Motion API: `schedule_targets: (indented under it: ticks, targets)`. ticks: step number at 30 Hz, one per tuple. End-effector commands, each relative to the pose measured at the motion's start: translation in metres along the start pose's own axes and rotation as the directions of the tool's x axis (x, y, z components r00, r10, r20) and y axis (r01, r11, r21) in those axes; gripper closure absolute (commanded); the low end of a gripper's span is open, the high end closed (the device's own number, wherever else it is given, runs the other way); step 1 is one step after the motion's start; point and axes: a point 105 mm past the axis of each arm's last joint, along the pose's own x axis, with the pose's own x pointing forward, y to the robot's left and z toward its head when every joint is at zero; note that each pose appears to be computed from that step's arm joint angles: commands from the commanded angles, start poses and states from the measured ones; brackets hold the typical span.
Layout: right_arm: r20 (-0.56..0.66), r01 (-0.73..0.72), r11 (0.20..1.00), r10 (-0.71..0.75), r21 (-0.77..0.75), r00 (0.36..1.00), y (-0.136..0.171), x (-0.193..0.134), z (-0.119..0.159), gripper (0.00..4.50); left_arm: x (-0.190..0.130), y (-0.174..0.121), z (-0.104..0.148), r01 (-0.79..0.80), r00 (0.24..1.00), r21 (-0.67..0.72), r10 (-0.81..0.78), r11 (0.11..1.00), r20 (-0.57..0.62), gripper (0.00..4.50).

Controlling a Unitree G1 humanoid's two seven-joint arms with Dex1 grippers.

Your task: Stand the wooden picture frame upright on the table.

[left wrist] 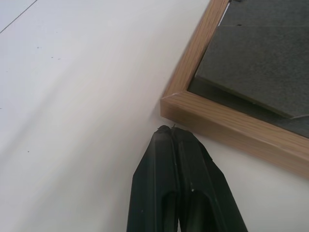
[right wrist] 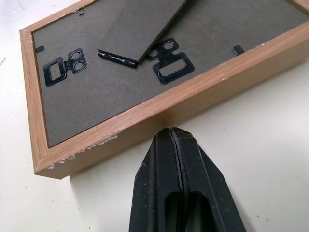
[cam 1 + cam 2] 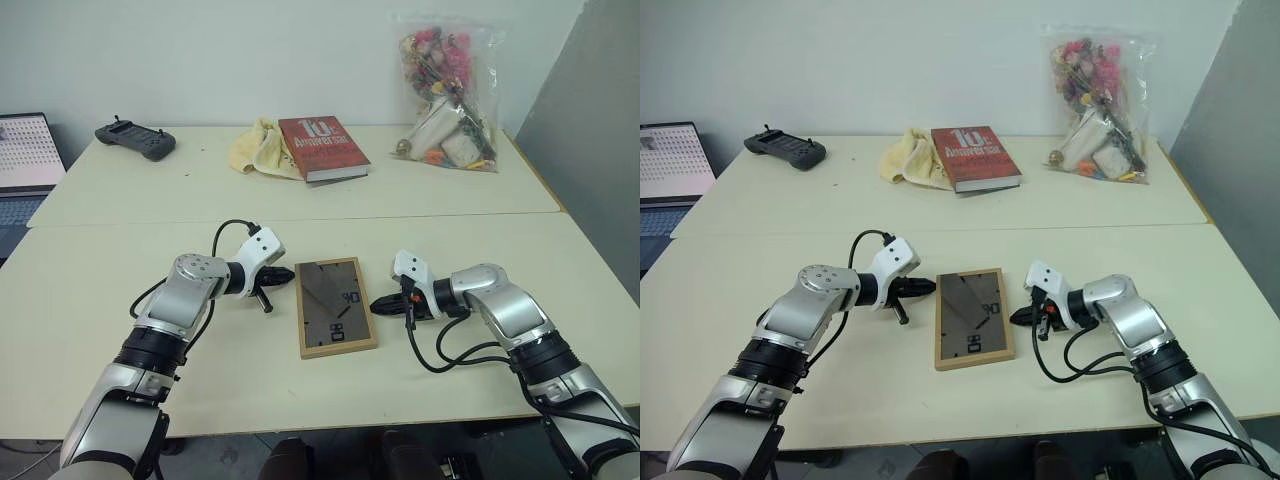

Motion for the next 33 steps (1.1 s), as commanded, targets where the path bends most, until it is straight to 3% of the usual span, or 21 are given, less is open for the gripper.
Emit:
schedule_targets:
  ticks: [1, 4, 7, 9, 12, 15, 22, 26, 33]
  targets:
    - [0.04, 0.133, 0.991, -0.132, -0.027, 0.99, -0.018, -0.015, 0.008, 4.5, -0.023, 0.014, 0.005, -0.04, 0.998, -0.069, 0.043, 0.997, 0.042, 4.49]
    - [0.038, 0.151, 0.988, -0.15, -0.032, 0.988, -0.018, -0.02, 0.005, 4.5, -0.047, -0.001, 0.004, 0.086, 0.994, -0.219, -0.068, 0.972, 0.086, 4.49]
    - [0.05, 0.151, 0.988, -0.149, -0.032, 0.987, -0.013, -0.021, 0.005, 4.5, -0.08, -0.031, 0.002, 0.272, 0.961, -0.332, -0.24, 0.903, 0.136, 4.06]
    - [0.056, 0.152, 0.988, -0.15, -0.036, 0.987, -0.011, -0.02, 0.005, 4.5, -0.096, -0.045, -0.001, 0.344, 0.939, -0.422, -0.314, 0.839, 0.141, 3.65]
    - [0.075, 0.171, 0.985, -0.169, -0.032, 0.983, -0.012, -0.018, 0.009, 4.5, -0.113, -0.058, -0.001, 0.43, 0.897, -0.618, -0.39, 0.658, 0.209, 3.04]
    - [0.043, 0.162, 0.983, -0.159, -0.082, 0.986, -0.009, -0.014, 0.005, 4.5, -0.106, -0.063, -0.005, 0.448, 0.881, -0.746, -0.385, 0.493, 0.275, 2.33]
    - [0.016, 0.163, 0.977, -0.163, -0.138, 0.987, -0.006, -0.007, 0.001, 4.5, -0.08, -0.082, -0.014, 0.462, 0.869, -0.811, -0.366, 0.358, 0.333, 0.81]
    - [0.009, 0.154, 0.975, -0.155, -0.16, 0.988, -0.004, -0.002, 0.001, 4.5, -0.068, -0.093, -0.021, 0.453, 0.869, -0.83, -0.368, 0.324, 0.331, 0.02]
    - [0.021, 0.14, 0.975, -0.138, -0.172, 0.99, -0.002, 0.009, 0.007, 4.5, -0.053, -0.109, -0.039, 0.423, 0.87, -0.856, -0.398, 0.297, 0.292, 0.02]
